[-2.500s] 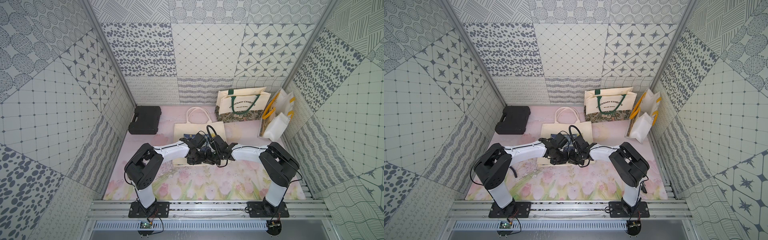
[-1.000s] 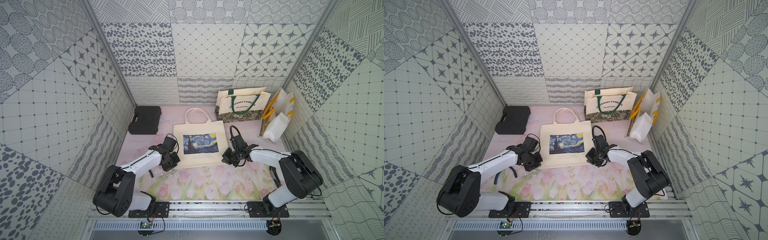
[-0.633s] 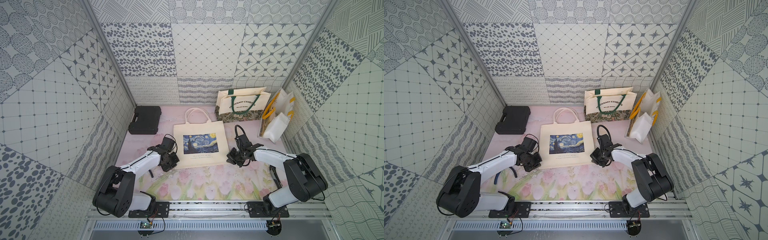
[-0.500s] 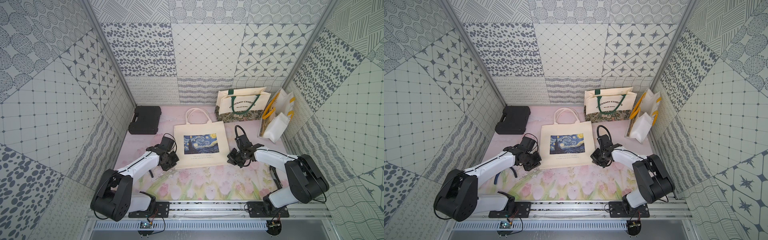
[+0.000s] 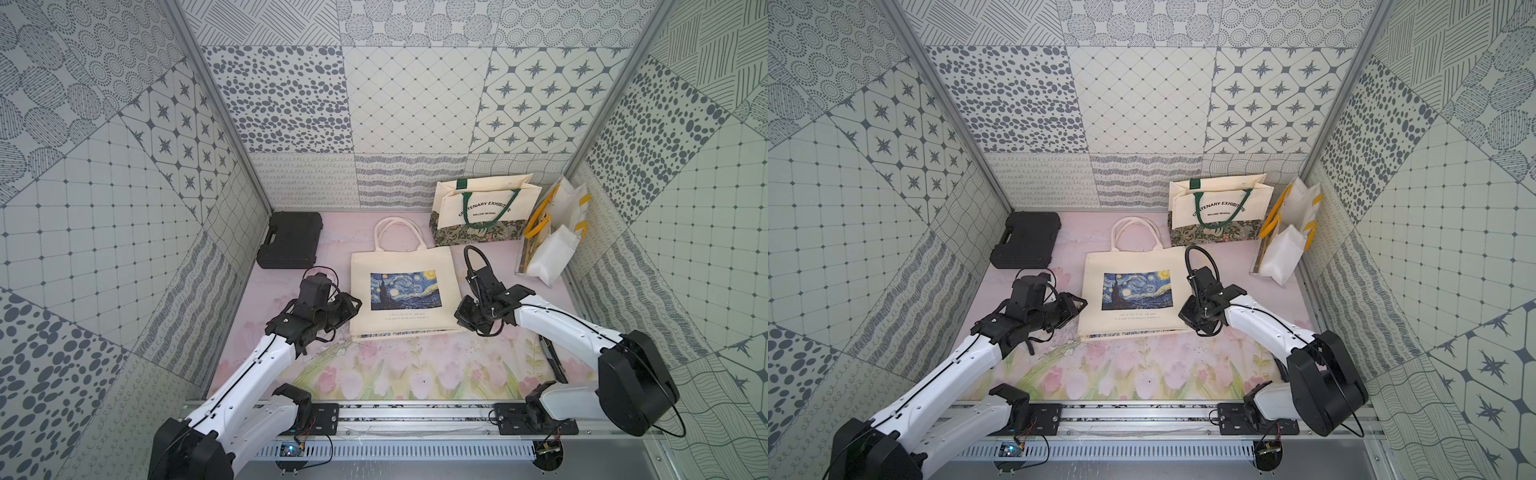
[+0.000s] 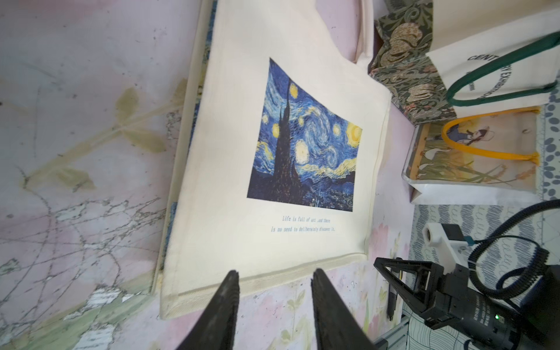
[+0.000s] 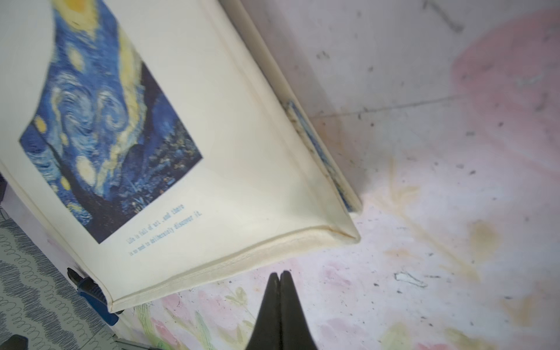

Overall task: Put away the canvas bag
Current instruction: Adjust the canvas bag at the center of the board.

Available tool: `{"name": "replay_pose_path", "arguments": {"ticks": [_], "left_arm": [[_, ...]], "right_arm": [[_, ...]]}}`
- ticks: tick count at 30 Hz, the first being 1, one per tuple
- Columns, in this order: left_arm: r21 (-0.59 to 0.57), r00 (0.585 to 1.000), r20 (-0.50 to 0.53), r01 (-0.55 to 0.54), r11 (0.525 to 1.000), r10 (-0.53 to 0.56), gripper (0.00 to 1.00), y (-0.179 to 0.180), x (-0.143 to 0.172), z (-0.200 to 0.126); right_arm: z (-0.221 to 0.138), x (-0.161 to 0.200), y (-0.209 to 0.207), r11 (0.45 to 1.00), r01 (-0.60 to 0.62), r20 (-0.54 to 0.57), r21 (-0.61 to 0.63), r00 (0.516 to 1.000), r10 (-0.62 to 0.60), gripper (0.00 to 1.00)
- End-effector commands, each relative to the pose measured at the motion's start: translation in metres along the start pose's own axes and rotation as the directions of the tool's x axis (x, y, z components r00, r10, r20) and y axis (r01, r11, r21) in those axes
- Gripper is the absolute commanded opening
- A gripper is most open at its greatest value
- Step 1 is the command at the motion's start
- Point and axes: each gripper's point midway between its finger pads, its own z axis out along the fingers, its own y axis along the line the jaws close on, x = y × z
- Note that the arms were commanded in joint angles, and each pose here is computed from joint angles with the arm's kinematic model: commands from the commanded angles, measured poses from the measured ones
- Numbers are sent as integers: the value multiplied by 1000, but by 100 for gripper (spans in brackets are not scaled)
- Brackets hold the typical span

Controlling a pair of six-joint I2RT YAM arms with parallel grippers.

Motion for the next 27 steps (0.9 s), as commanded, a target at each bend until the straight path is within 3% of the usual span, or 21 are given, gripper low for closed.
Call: {"name": "replay_pose_path", "arguments": {"ticks": [1, 8, 15, 27], "left_arm": [[137, 995, 28, -98, 986, 95, 43, -39, -17, 2], [106, 990, -15, -136, 985, 139, 43, -50, -29, 17], [197, 988, -44, -134, 971, 145, 43, -60, -25, 30], [197, 993, -81, -68, 978, 85, 42, -49, -23, 46]], "right_arm": [[-14, -28, 5, 991, 134, 98, 26, 986, -136, 1], [-4, -47, 24, 963, 236, 84, -128, 970, -227, 20], [-11, -67, 24, 948, 308, 157, -75, 943, -294, 52], [11, -65, 21, 951, 301, 95, -67, 951, -295, 57]]}}
